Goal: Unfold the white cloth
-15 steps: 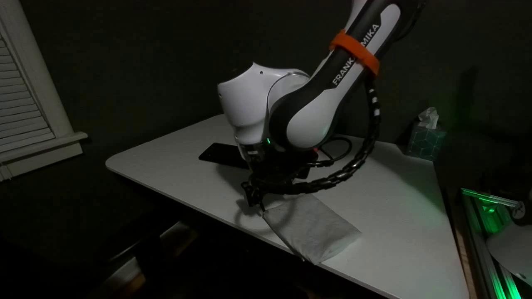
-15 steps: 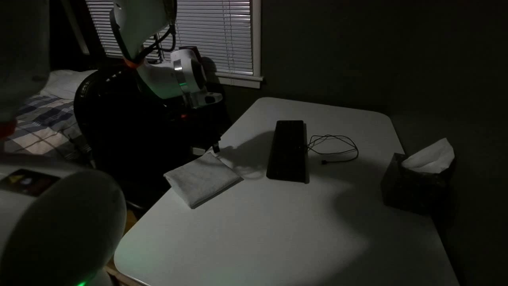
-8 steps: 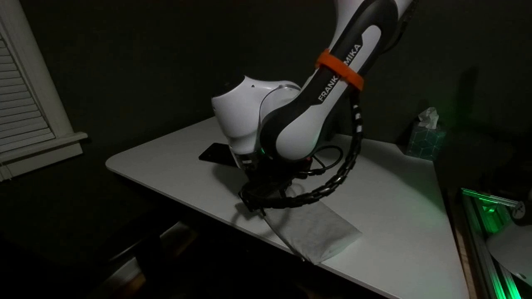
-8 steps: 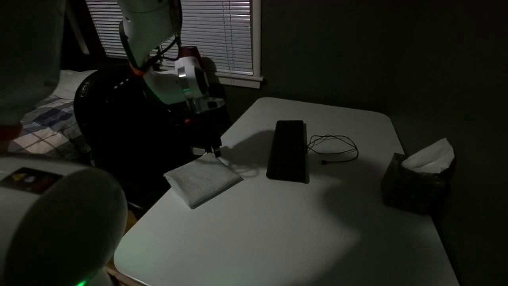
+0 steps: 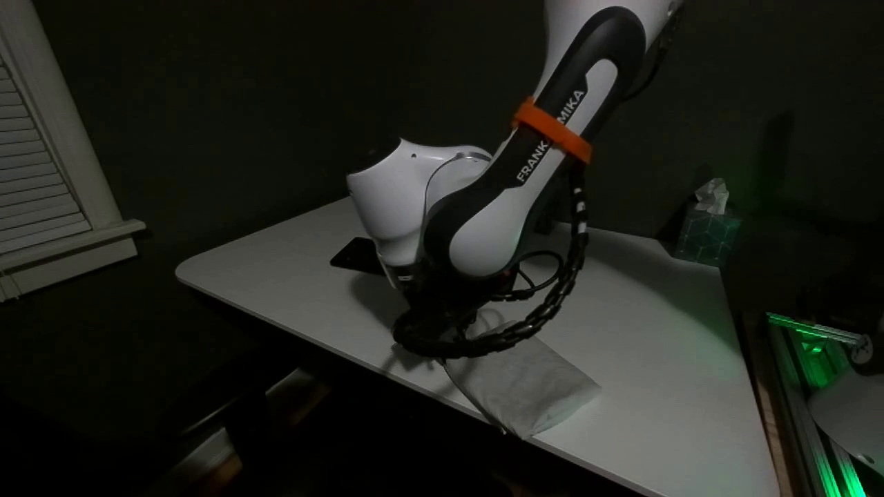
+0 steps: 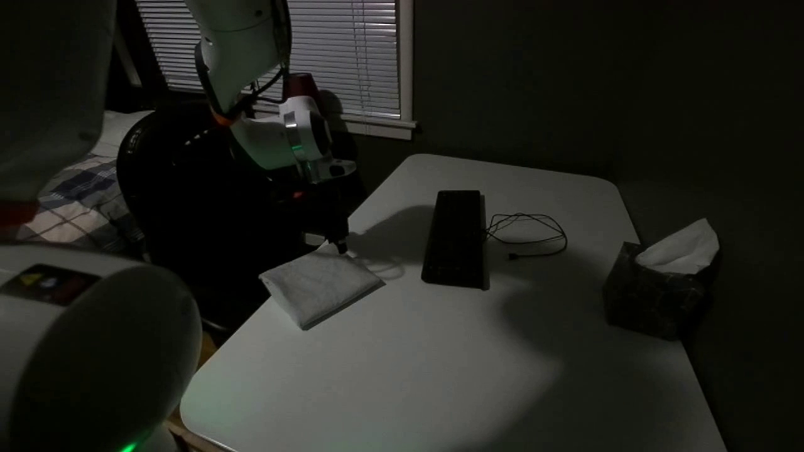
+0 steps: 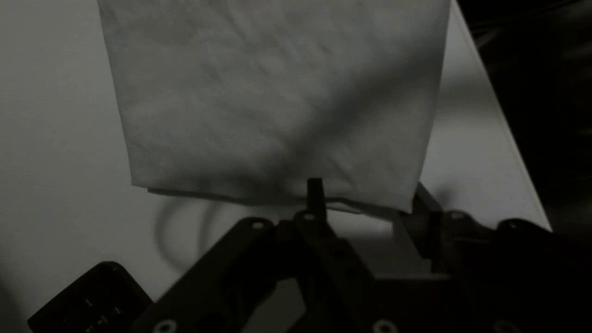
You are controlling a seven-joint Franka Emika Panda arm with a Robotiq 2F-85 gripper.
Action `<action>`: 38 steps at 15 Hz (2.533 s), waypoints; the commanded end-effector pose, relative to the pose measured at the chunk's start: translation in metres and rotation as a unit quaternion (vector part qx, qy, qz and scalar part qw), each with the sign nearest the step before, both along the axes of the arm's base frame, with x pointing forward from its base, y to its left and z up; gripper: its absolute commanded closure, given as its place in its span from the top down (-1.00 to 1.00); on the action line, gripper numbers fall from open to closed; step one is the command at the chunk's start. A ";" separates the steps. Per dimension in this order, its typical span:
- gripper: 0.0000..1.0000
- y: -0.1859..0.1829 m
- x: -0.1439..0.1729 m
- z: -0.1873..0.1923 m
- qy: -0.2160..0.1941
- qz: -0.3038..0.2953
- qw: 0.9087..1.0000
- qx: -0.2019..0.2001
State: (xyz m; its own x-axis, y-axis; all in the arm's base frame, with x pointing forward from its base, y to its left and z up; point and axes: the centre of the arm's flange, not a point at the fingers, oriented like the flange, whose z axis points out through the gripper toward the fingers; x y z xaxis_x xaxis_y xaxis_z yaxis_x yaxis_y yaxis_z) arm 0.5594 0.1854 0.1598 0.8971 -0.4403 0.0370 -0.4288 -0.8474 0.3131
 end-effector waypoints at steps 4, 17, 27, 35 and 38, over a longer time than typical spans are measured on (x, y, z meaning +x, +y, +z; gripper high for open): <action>-1.00 -0.001 -0.006 0.014 0.037 -0.033 0.999 0.006; -0.99 -0.022 -0.013 0.144 0.148 0.048 0.986 -0.061; -0.99 -0.094 -0.028 0.120 0.226 0.108 0.950 -0.188; -0.99 -0.113 -0.040 0.096 0.239 0.065 0.952 -0.182; -0.99 -0.127 -0.052 0.083 0.244 0.038 0.952 -0.180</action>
